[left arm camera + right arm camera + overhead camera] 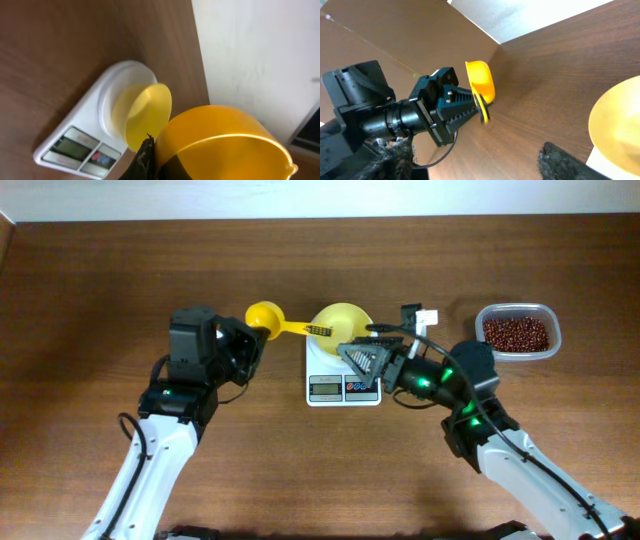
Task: Scoop item into bowl and weigh 50g on scale
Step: 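Grasp the scoop handle with the right gripper above the scale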
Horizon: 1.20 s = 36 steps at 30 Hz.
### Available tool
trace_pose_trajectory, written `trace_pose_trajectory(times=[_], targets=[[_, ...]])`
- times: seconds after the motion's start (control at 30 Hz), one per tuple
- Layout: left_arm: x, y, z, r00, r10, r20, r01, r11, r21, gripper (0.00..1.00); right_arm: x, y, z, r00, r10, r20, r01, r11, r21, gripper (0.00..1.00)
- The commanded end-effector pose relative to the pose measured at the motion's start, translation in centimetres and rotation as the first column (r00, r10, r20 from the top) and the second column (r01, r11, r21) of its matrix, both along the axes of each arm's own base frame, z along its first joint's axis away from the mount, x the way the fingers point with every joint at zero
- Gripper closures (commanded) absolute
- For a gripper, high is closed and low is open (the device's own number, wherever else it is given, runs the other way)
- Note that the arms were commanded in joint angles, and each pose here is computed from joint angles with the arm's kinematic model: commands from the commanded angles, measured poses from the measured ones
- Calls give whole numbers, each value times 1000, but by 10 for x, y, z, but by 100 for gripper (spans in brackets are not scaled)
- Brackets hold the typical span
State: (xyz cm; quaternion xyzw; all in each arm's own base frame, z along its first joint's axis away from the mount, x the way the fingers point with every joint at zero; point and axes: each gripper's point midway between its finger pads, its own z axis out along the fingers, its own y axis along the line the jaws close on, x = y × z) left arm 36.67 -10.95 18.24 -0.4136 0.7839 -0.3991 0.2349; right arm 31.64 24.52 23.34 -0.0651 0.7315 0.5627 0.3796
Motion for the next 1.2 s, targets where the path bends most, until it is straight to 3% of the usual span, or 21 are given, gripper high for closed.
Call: trace_pose_trajectory(times=[0.0,0.13,0.3,0.5,0.6,1.17], targets=[[-7,-29,1,996,-93,-7,93,995,-28,100,0,8,6,999,-19,27,19,1000,-2,29],[-13,-44,0,990,-140,-6,140,990,-24,100,-8,17,6,999,19,26,-19,1000,-1,46],[-18,-52,0,970,-240,28,240,971,12,100,-21,23,7,995,98,23,-98,995,5,58],[-24,-60,3,942,-329,62,328,944,30,100,-25,24,1,992,122,22,-122,992,-18,60],[-25,-60,3,938,-340,69,337,940,43,100,-25,24,1,992,121,22,-121,992,-18,66],[-31,-68,1,929,-364,57,362,931,45,100,-25,24,-4,993,118,-1,-118,993,-26,78]])
